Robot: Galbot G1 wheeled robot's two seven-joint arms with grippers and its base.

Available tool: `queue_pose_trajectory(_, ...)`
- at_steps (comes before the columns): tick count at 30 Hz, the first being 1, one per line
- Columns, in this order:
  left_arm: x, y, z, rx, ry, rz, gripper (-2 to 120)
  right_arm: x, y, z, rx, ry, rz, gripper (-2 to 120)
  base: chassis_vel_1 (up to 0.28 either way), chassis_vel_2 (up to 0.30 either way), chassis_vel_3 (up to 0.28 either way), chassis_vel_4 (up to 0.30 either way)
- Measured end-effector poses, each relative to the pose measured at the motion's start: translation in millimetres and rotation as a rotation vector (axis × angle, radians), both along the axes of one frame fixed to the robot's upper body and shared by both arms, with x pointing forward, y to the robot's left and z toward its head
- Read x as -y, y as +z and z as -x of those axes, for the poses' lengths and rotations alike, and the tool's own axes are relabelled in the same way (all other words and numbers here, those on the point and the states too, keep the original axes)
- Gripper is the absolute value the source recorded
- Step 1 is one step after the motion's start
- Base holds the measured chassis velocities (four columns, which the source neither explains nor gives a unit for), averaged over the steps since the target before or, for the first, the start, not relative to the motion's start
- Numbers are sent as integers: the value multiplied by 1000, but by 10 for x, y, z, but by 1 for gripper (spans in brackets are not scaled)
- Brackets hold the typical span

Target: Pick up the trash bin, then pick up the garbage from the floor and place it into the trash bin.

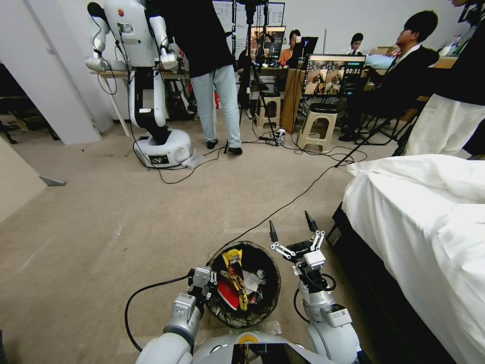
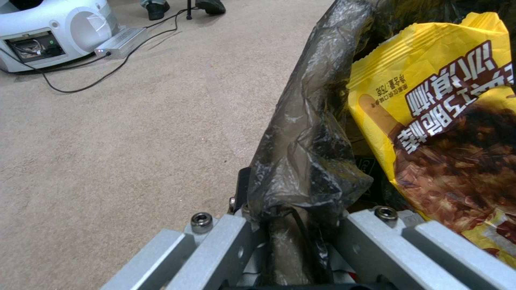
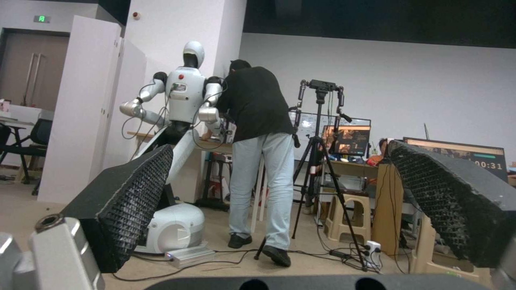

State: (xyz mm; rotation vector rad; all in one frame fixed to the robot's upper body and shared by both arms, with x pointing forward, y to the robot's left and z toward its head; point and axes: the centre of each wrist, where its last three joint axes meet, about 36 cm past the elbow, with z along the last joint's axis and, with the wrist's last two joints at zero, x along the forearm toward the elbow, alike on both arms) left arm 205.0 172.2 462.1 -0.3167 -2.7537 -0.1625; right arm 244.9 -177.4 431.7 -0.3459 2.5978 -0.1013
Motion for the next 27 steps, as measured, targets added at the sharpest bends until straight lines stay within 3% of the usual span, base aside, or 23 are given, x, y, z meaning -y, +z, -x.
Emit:
queue_pose_trajectory(19,12,7,-6,20,-8,26,2,-5,11,-3,2,-1,0,100,0,0,0,0)
queue_pose_trajectory(27,43,205,67,-59,-73,135,2,-9,-10,-14,1,-9,-1,100,0,0,0,0)
